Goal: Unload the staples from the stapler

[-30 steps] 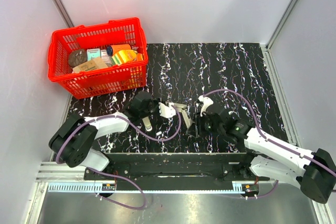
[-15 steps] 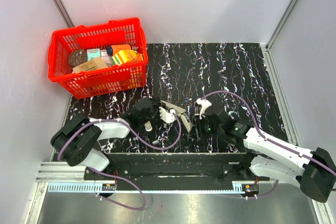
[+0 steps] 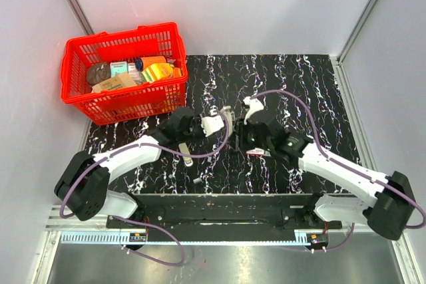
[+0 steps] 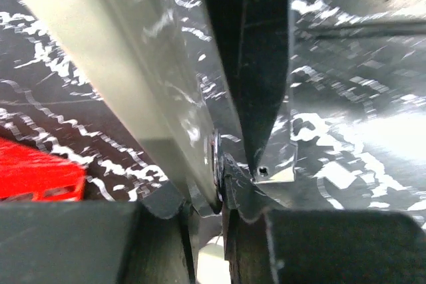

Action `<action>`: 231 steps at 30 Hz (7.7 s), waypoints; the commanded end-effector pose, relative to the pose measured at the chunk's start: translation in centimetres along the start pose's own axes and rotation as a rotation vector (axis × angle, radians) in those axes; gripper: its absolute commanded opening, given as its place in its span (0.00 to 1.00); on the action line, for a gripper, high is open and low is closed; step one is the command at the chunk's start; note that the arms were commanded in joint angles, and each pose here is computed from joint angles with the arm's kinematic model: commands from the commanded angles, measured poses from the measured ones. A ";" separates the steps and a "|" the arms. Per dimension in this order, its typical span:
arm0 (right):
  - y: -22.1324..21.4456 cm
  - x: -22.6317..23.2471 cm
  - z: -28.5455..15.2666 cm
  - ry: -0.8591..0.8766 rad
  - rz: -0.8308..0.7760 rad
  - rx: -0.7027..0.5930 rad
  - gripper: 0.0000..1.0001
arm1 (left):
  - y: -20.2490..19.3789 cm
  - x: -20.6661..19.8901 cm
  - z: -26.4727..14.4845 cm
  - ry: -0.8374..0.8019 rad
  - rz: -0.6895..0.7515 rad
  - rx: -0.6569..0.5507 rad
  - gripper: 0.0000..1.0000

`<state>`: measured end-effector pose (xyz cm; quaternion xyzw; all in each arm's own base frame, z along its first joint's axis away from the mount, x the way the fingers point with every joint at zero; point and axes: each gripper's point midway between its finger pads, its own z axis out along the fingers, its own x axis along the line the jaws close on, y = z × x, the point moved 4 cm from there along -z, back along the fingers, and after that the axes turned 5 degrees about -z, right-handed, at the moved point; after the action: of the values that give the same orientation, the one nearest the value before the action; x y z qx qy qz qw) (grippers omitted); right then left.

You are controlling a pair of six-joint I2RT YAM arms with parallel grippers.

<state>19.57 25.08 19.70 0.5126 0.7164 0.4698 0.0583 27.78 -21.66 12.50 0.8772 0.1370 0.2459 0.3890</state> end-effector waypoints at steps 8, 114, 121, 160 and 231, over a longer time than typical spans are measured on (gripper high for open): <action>12.3 0.3 3.9 -0.194 0.076 -0.356 0.00 | 4.7 -4.6 -1.8 -0.341 -0.180 -0.087 0.08; 3.4 -16.9 6.7 -0.594 0.166 0.043 0.75 | -6.8 -13.3 -3.6 -0.379 -0.045 0.517 0.48; 2.9 -17.2 6.8 -0.598 0.160 0.062 0.72 | -6.2 -13.2 -3.3 -0.374 -0.050 0.491 0.33; -1.8 -15.6 3.2 -0.503 0.317 0.056 0.61 | 10.4 -3.6 -6.3 -0.430 -0.378 -0.080 0.23; 6.3 -9.3 -1.9 -0.201 0.146 -0.174 0.74 | 1.3 -1.6 -8.6 0.062 -0.331 0.252 0.15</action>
<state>26.62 16.44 19.52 0.6095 0.6364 0.4551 0.1278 21.76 -17.26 16.31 0.8699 0.3522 0.1584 0.3068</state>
